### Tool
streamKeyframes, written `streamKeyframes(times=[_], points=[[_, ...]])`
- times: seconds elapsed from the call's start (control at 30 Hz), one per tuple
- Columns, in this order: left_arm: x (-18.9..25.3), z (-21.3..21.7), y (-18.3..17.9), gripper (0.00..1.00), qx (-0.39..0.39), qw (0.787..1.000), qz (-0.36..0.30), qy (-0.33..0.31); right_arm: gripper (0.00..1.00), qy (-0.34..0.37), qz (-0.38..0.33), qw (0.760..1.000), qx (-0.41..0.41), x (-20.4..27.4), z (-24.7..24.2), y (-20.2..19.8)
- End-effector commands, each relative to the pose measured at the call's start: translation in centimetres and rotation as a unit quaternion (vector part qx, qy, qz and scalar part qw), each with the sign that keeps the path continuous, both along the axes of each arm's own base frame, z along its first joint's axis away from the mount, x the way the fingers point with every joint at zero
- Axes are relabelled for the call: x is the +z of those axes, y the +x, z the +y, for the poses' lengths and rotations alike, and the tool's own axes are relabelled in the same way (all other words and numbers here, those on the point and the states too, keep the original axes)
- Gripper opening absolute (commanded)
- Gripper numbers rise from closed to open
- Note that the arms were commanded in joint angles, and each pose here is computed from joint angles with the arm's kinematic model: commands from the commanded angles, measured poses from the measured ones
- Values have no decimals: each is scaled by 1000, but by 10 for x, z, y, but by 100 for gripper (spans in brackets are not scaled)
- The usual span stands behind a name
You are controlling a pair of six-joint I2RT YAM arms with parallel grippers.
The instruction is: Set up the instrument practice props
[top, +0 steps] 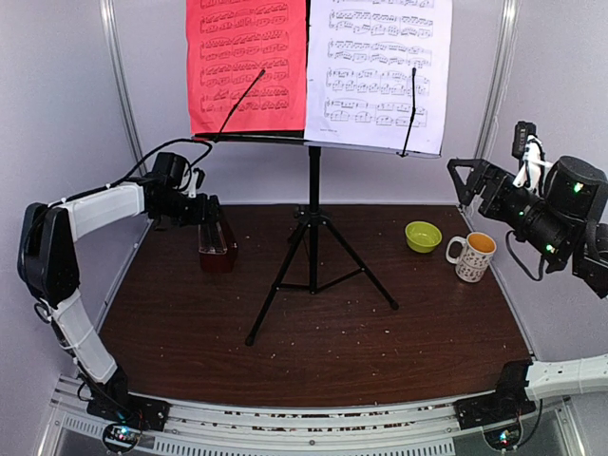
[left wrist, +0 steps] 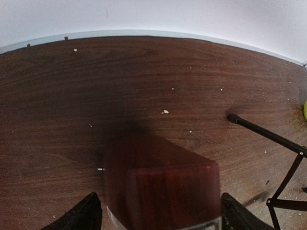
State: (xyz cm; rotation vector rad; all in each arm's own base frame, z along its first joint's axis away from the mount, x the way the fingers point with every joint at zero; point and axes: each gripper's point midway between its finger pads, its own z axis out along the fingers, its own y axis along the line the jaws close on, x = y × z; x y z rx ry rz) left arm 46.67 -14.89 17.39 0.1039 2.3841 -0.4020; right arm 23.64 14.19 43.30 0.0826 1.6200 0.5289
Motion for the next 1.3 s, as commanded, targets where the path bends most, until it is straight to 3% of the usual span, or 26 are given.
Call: streamKeyframes(times=[0.0,0.27,0.6,0.87,1.27], points=[[-4,2,11,81,8,1000,-6,22,100,4,7,1000,-6,-6,-2,1],[-18,9,4,59,8,999,18,44,100,0,8,1000,-2,-9,2,3],[36,16,-38,30,-1,999,-21,37,100,-8,11,1000,17,-18,12,4],[69,0,-117,23,-40,999,-34,6,100,-17,26,998,49,-37,32,7],[92,-67,-263,17,-198,978,-26,-66,100,-26,58,993,99,-70,56,6]])
